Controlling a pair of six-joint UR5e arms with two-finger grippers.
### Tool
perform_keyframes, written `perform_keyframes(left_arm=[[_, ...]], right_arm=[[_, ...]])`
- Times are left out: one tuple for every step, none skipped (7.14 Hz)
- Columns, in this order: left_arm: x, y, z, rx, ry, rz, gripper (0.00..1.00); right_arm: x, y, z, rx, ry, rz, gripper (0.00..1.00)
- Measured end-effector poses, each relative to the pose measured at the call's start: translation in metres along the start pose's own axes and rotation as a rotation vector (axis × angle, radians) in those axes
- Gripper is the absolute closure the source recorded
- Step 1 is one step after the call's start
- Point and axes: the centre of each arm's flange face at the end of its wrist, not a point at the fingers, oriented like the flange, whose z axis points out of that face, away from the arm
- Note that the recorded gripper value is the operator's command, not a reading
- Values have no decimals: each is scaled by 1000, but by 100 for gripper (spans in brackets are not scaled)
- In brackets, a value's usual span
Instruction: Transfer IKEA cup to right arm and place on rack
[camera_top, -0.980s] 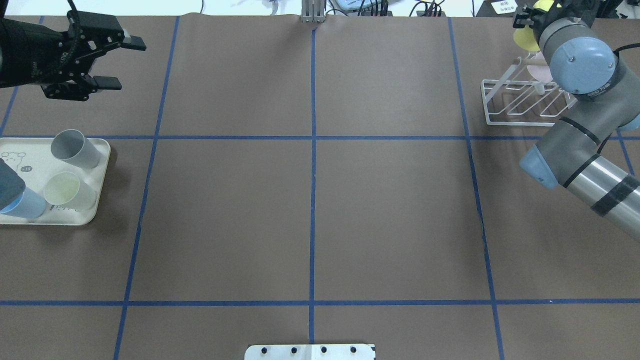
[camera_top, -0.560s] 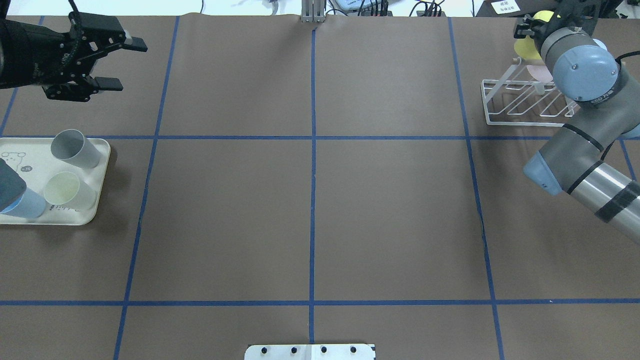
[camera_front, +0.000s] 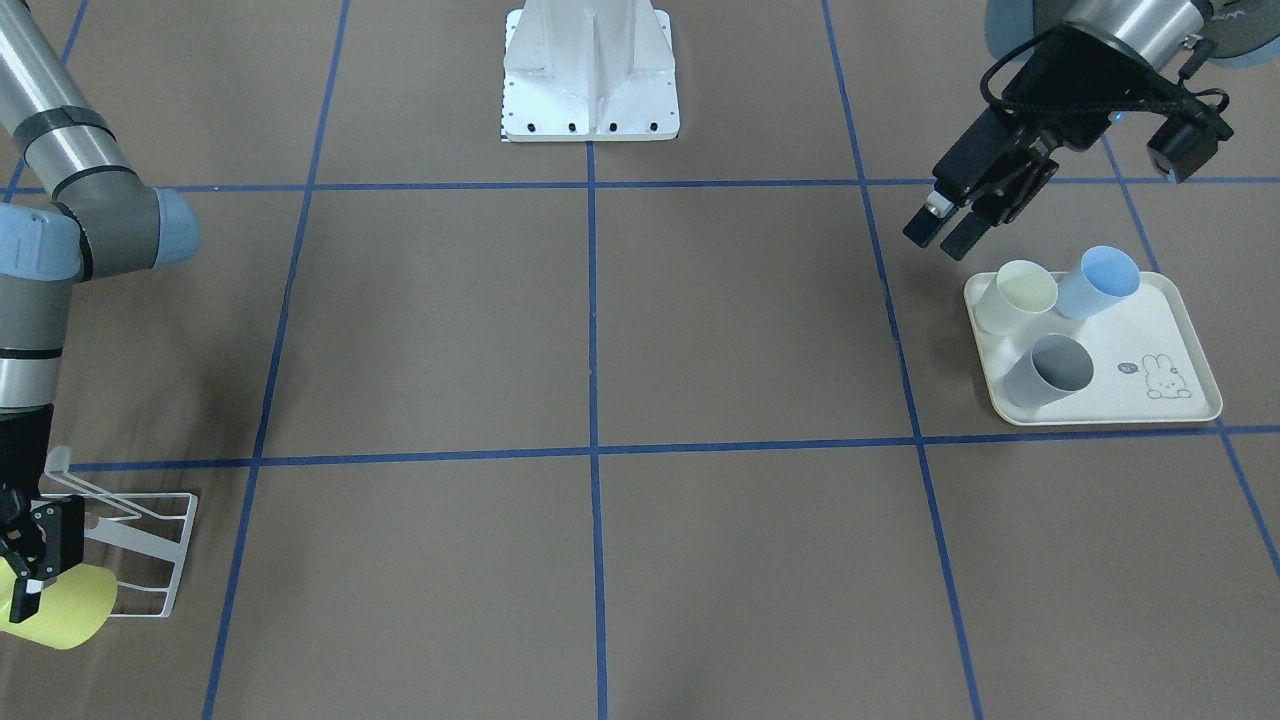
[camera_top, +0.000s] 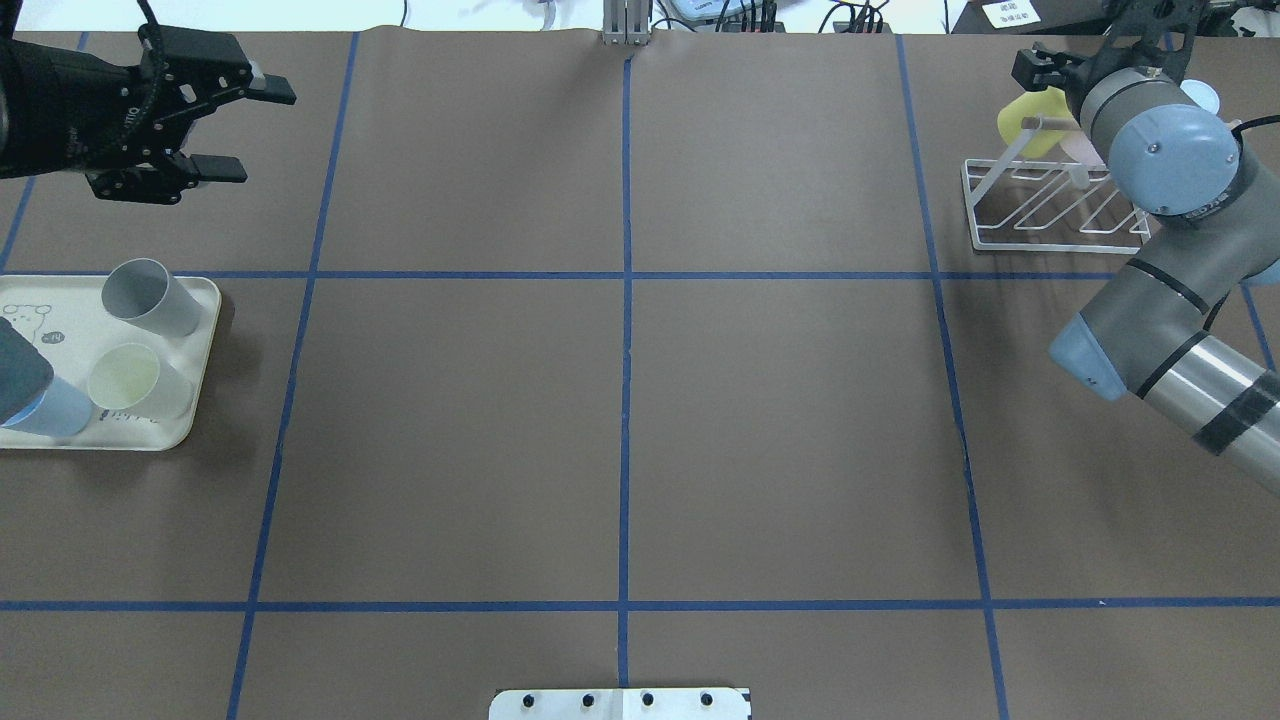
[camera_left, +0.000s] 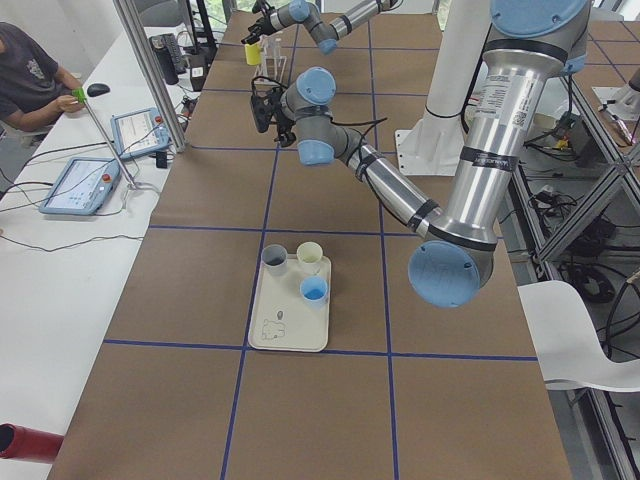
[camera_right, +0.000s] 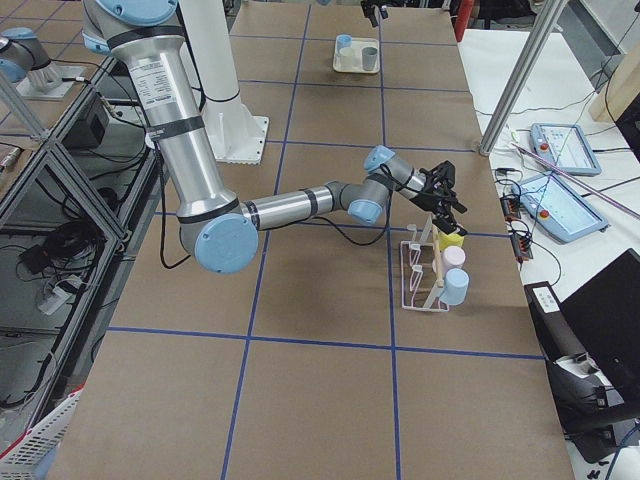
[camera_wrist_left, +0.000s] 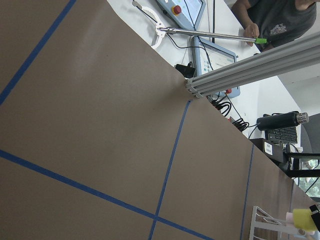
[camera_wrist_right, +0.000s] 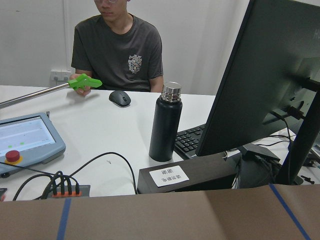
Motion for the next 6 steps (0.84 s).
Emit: perform_keyframes(left_arm=[[0,0,0,-3,-2,0,0],[0,0,0,-5,-3,0,0],[0,-3,-1,-6,-5,1,0],[-1,-8,-4,-6,-15,13,0],[-2,-18,-11,-9,-42,38,0],[-5,-35,-23,-19,-87,74,0]], right_arm=[[-3,-5,-4,-16,-30,1,0],[-3,-19,-10,-39,-67,10,0],[3,-43,-18,-75,-111,26,0],[10,-73,-33,-124,-161,43,0],[10,-100,-57,-166,-200,56,0],[2,-122,-89,-195,-224,62,0]])
